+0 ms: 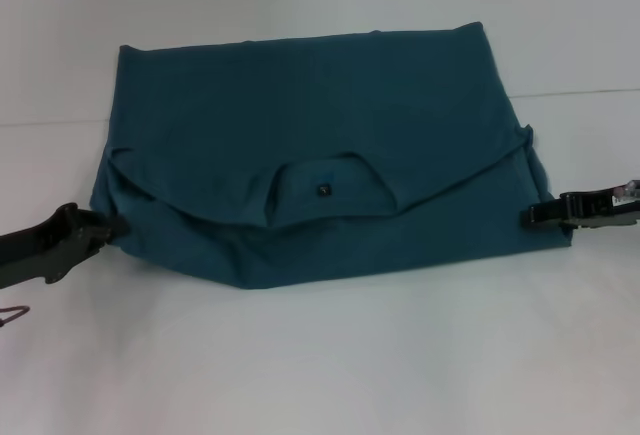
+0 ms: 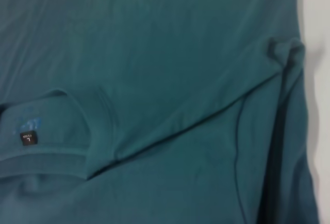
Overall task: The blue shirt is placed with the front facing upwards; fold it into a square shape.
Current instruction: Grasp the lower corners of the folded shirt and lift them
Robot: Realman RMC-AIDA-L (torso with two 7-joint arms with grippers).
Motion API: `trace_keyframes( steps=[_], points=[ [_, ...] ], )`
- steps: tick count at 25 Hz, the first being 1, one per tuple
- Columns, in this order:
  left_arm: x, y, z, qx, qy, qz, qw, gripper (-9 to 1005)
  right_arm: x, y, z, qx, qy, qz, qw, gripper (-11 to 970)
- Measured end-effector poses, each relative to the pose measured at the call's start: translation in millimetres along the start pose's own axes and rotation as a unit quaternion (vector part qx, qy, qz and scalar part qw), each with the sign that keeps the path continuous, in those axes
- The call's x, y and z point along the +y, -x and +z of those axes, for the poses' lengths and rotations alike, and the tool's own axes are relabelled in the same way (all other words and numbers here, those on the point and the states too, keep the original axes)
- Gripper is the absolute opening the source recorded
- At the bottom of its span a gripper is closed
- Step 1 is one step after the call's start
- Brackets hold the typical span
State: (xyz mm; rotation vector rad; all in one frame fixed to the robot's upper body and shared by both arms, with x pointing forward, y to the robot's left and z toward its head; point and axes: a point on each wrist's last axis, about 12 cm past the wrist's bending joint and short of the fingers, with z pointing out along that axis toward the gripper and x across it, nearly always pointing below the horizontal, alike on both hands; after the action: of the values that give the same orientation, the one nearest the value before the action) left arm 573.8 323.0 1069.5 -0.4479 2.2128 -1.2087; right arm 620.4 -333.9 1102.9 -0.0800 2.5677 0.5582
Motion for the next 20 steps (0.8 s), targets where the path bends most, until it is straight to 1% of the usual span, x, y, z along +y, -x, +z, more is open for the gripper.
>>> trace_keyframes(
  steps=[3, 8, 12, 17, 20],
  points=[
    [0.0, -1.1, 1.1, -0.001, 0.0, 0.0, 1.0, 22, 3.8, -1.8, 6.9, 0.003, -0.003, -0.005, 1.0, 701],
    [-0.3, -1.9, 2.0, -0.001, -0.001, 0.0, 1.0, 21, 3.4, -0.6, 5.4, -0.006, 0.004, 0.01, 1.0, 701],
    [-0.5, -1.8, 1.8, 0.0, -0.001, 0.0, 1.0, 21, 3.2, -0.6, 4.5, 0.001, 0.005, 0.007, 1.0, 577],
    [-0.2, -1.8, 1.8, -0.001, -0.001, 0.0, 1.0, 21, 2.9, -0.3, 4.2, 0.004, 0.004, 0.005, 1.0, 344],
    [-0.3, -1.7, 1.8, -0.001, -0.001, 0.0, 1.0, 21, 1.5, -1.2, 3.2, 0.006, 0.003, 0.006, 1.0, 290]
  ],
)
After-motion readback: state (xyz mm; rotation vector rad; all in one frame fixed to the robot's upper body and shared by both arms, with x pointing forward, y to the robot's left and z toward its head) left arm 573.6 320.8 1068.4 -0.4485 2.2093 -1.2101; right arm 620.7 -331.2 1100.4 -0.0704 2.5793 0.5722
